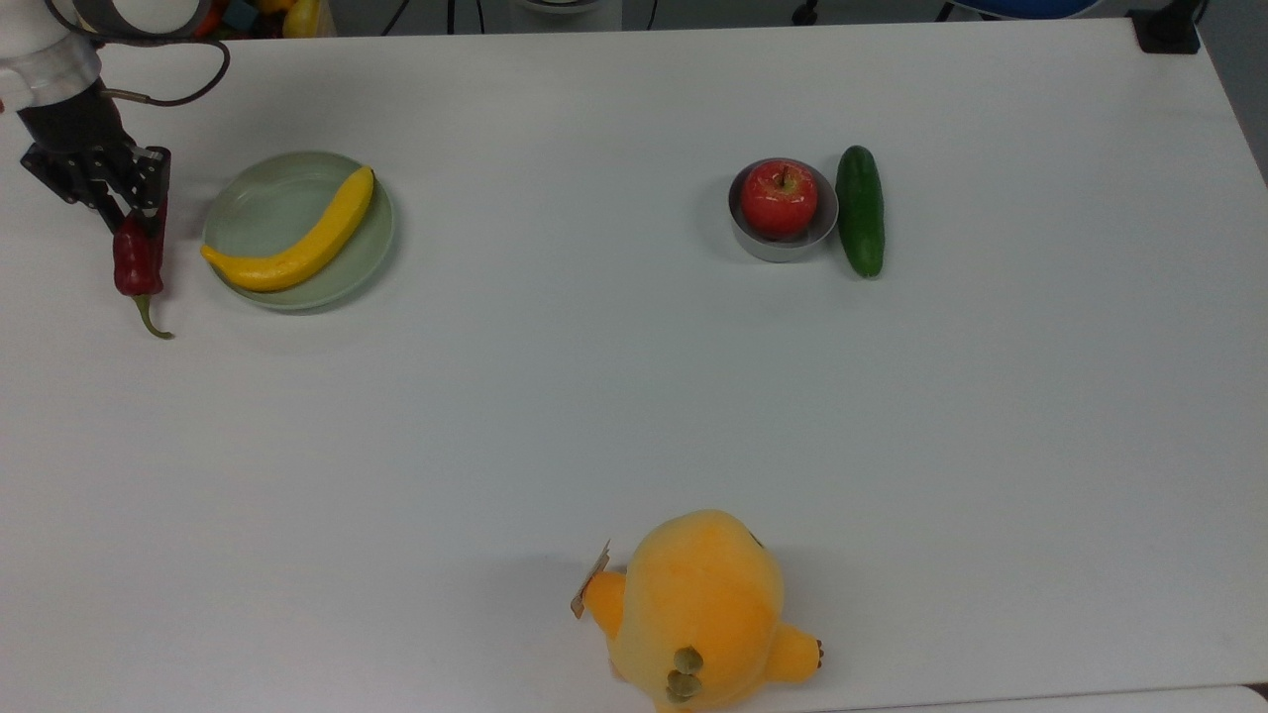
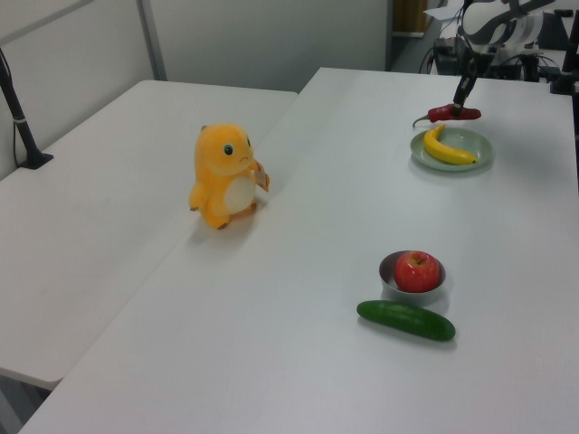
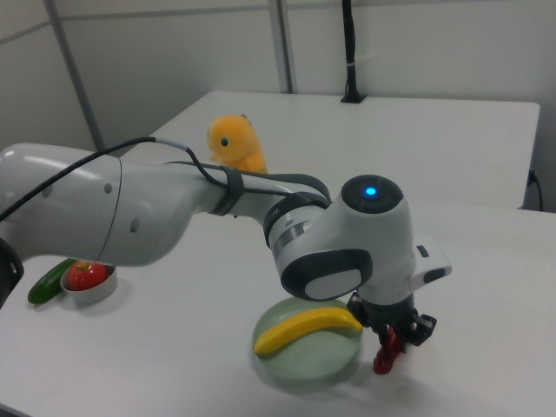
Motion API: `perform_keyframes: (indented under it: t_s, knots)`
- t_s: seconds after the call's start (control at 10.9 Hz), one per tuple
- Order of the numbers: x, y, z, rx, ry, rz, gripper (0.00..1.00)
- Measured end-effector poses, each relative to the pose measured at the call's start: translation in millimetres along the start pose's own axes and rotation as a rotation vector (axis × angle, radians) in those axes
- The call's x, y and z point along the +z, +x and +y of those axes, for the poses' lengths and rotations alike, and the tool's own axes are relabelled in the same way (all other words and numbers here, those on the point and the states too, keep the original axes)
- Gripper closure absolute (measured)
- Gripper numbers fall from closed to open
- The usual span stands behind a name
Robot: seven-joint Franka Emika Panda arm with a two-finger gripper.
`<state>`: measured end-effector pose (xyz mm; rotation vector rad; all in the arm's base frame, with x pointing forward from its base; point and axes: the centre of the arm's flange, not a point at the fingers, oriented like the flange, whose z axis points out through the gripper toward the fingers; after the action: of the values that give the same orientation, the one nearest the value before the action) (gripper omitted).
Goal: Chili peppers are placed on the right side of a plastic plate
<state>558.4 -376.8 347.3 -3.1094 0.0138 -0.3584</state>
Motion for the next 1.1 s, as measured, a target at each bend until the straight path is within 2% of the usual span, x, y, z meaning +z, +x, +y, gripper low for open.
perform_keyframes:
  t_s: [0.09, 0.46, 0.55, 0.73, 1.01, 1.1]
  knots:
    - [2.2, 0.7, -1.9, -0.003, 0.002, -0.003, 0.61]
    - [2.1, 1.3, -2.3, -0.003, 0.001, -0.002, 0.04]
    - [-1.7, 3.1, -2.6, -0.004, -0.001, 0.005, 0.0]
    - [-26.0, 11.3, -4.5, 0.02, -0.012, 0.046, 0.0]
    - [-97.4, 34.4, -30.0, 0.114, -0.023, 0.157, 0.0]
    - [-123.5, 38.7, -40.0, 0.163, -0.004, 0.178, 0.0]
